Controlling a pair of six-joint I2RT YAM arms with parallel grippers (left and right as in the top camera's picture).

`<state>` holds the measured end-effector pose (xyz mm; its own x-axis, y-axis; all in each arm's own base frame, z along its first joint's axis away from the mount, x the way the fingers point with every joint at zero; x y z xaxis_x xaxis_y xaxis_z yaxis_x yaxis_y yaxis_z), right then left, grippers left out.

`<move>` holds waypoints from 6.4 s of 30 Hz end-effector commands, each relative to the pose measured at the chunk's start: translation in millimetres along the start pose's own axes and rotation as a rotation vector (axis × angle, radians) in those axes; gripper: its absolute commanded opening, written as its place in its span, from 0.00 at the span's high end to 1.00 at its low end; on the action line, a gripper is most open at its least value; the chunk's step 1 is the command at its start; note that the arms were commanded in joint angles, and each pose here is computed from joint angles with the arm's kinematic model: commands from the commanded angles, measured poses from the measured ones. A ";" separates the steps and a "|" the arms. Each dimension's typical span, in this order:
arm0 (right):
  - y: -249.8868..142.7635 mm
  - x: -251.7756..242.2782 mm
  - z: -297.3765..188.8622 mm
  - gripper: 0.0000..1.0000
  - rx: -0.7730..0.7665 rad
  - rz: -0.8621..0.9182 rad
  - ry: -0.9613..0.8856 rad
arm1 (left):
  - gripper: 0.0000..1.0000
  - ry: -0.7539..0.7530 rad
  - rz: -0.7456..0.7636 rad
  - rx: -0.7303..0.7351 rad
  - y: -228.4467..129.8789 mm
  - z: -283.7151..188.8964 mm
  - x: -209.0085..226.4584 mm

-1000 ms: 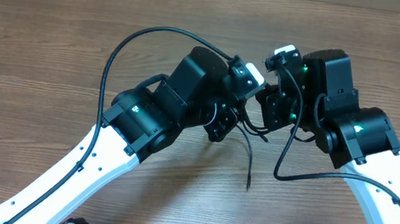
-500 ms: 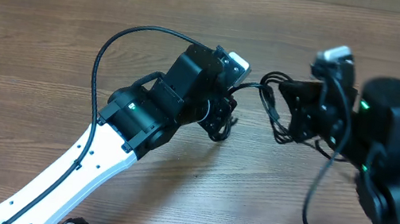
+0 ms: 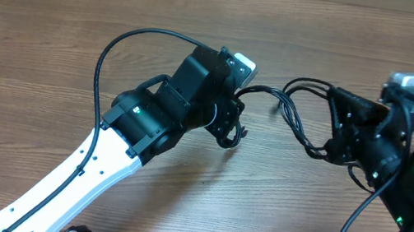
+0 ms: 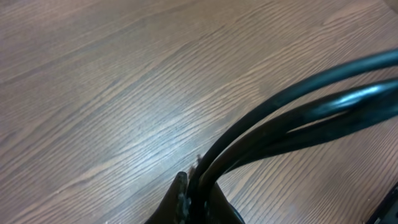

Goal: Untangle cables

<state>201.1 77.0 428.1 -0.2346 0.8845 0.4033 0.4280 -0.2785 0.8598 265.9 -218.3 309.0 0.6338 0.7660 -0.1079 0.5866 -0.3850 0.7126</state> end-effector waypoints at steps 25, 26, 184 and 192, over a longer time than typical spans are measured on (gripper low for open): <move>8.5 -49.0 -26.2 0.96 -0.195 0.246 -0.460 | 0.96 0.214 -0.095 0.028 -5.4 -8.9 39.7; 7.4 -51.1 -27.2 0.96 -0.194 0.243 -0.481 | 0.96 0.223 -0.111 0.030 -6.1 -9.6 43.7; -100.6 -70.5 157.7 0.10 0.751 0.501 -0.112 | 0.96 -0.540 0.561 -0.316 26.8 -65.4 14.4; -96.1 -101.8 158.6 0.04 0.684 0.087 -0.283 | 0.96 -0.544 0.581 -0.308 23.6 -65.2 13.9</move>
<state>316.5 87.6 254.6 0.1170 0.8792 0.4619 0.9193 -0.2718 0.2846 260.6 -182.1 357.3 0.9901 0.1403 0.0086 0.0534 -0.4320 0.9003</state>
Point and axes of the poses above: each gripper's point midway between its finger pads, its own z axis out along the fingers, its own x axis along the line the jaws close on, y = z × x, the point moved 7 cm from there along -z, back along the fingers, and after that the axes turned 6 degrees about z, right-handed, at the moved point
